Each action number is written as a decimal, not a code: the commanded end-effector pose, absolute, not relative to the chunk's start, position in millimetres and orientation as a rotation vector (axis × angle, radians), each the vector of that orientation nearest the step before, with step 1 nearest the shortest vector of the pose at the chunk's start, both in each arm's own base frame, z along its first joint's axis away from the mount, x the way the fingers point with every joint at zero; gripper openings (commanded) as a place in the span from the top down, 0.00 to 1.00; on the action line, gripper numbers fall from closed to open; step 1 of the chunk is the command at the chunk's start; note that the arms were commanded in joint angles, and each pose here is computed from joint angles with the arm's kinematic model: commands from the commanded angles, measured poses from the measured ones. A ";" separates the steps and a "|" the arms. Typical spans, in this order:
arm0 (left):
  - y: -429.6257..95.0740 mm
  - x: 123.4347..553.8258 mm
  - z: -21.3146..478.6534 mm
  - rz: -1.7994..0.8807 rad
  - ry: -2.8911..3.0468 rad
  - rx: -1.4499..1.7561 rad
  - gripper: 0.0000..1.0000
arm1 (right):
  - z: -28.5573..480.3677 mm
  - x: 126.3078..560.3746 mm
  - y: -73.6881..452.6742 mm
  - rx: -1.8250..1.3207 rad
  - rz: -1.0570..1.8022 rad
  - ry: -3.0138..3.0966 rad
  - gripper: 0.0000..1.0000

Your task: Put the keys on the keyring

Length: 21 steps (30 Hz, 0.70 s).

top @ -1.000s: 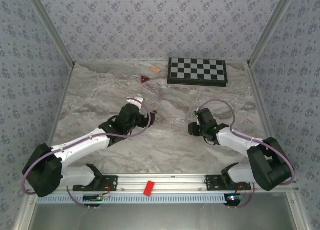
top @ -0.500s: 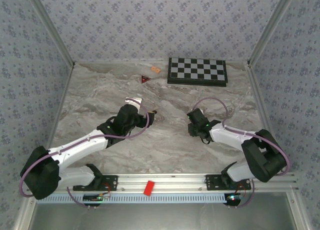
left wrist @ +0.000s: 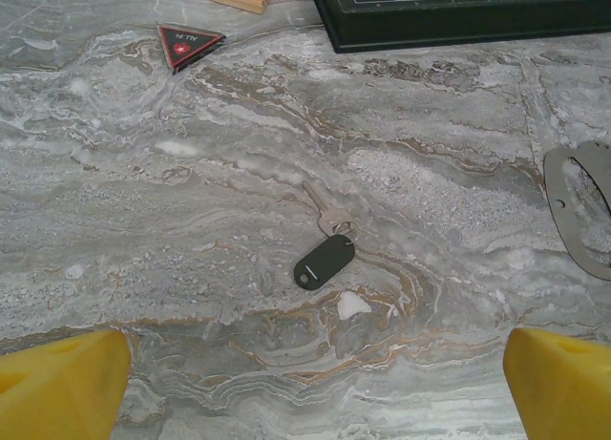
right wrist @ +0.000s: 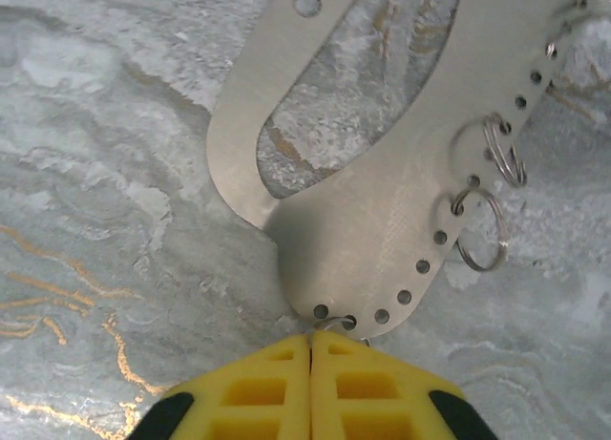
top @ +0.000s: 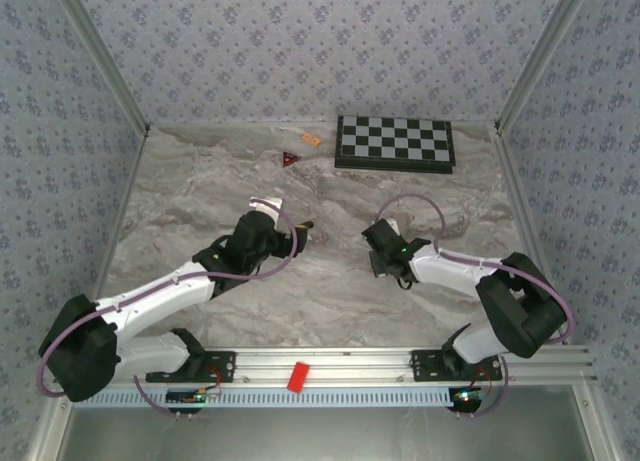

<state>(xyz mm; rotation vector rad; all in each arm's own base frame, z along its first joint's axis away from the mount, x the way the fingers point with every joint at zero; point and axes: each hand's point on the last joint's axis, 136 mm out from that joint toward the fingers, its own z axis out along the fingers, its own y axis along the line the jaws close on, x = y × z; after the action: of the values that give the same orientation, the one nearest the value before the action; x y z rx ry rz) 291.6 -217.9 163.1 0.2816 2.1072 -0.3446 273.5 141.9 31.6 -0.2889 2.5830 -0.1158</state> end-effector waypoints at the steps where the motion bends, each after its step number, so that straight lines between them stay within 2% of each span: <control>1: -217.1 291.4 173.9 -0.351 2.084 0.265 0.00 | 45.5 278.8 140.7 -0.315 -0.186 2.548 1.00; 13: -225.9 291.5 188.8 -0.406 2.066 0.275 0.01 | 109.4 280.3 173.9 -0.428 0.029 2.374 1.00; 21: -242.1 284.4 222.6 -0.576 1.966 0.294 0.00 | 175.0 270.3 216.0 -0.598 0.394 2.139 1.00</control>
<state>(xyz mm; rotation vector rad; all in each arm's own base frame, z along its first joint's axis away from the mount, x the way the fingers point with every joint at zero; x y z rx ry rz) 285.3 -226.7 175.1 0.3032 2.0858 -0.4349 273.6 190.6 138.8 -0.4896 2.2717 0.2157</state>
